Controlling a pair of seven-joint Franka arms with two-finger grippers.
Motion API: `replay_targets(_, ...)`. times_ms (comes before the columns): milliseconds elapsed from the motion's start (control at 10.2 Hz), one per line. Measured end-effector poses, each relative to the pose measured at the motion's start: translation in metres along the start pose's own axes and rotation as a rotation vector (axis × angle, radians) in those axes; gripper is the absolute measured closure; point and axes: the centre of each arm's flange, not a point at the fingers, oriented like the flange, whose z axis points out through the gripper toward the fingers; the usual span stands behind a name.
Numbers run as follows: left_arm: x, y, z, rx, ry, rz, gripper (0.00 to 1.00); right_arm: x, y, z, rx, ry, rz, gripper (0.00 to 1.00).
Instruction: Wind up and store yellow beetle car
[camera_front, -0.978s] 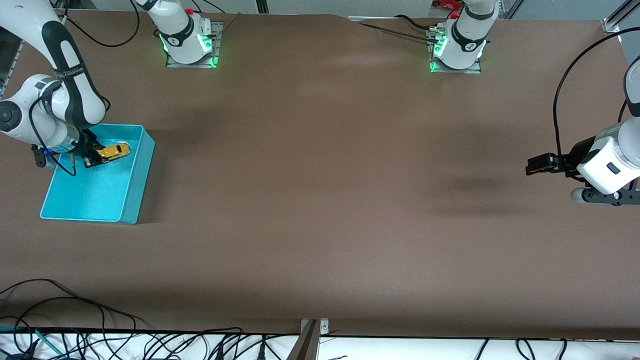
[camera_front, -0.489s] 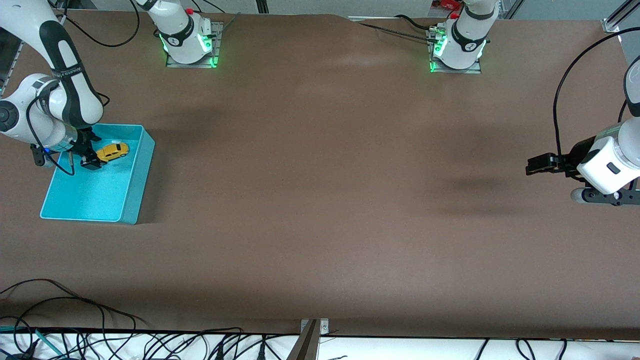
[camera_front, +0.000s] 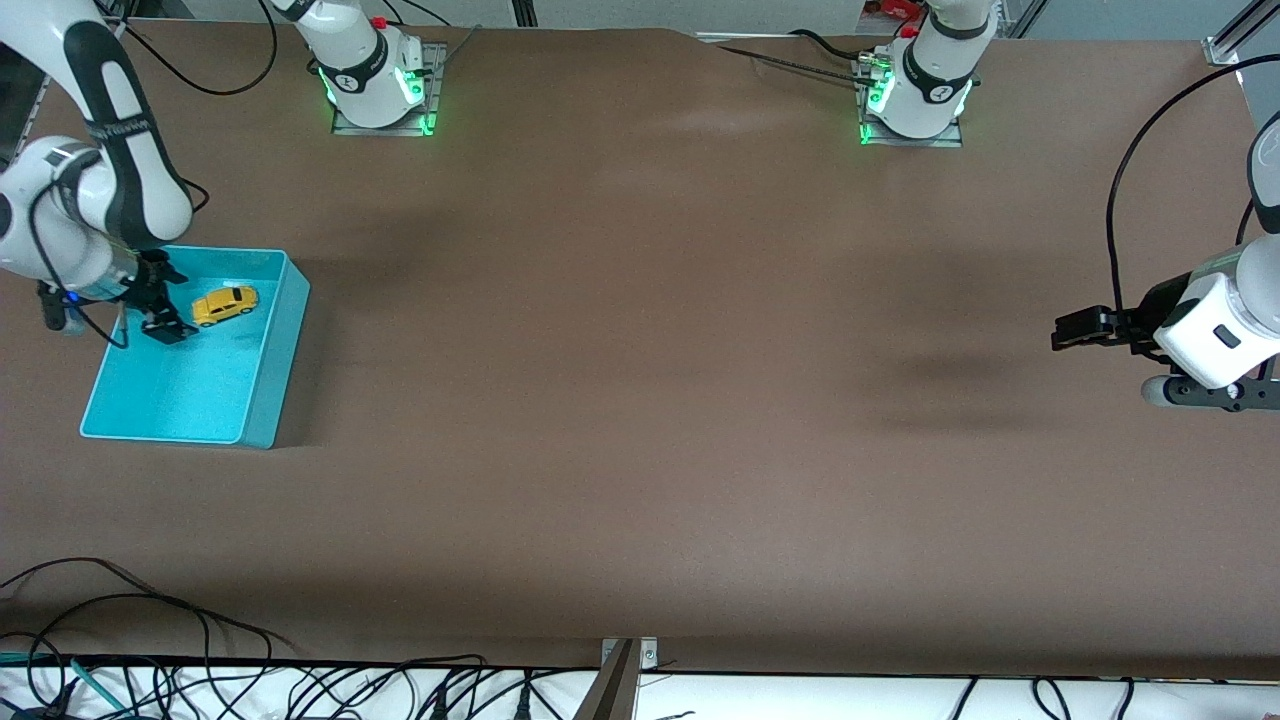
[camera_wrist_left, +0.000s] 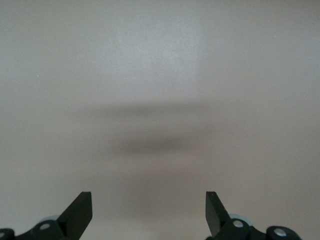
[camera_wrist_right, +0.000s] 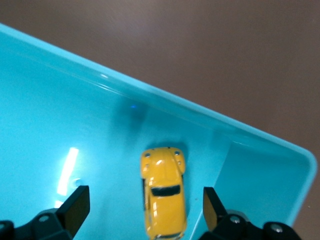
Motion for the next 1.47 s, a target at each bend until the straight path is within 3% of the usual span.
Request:
replay_targets(196, 0.0, 0.0, 0.0, 0.0, 0.0, 0.0, 0.0, 0.005, 0.001, -0.071, 0.101, 0.042, 0.005, 0.0)
replay_targets(391, 0.0, 0.0, 0.0, 0.0, 0.0, 0.0, 0.0, -0.005, 0.005, -0.122, 0.154, 0.053, -0.019, 0.0)
replay_targets(880, 0.0, 0.0, 0.0, 0.0, 0.0, 0.0, 0.0, -0.068, -0.036, -0.222, 0.162, 0.047, -0.175, 0.0)
replay_targets(1174, 0.0, 0.0, 0.0, 0.0, 0.0, -0.001, 0.0, -0.064, -0.043, -0.311, 0.202, 0.004, -0.299, 0.0)
replay_targets(1467, 0.0, -0.001, 0.0, 0.0, 0.0, -0.001, 0.0, -0.068, -0.059, -0.348, 0.207, -0.011, -0.529, 0.0)
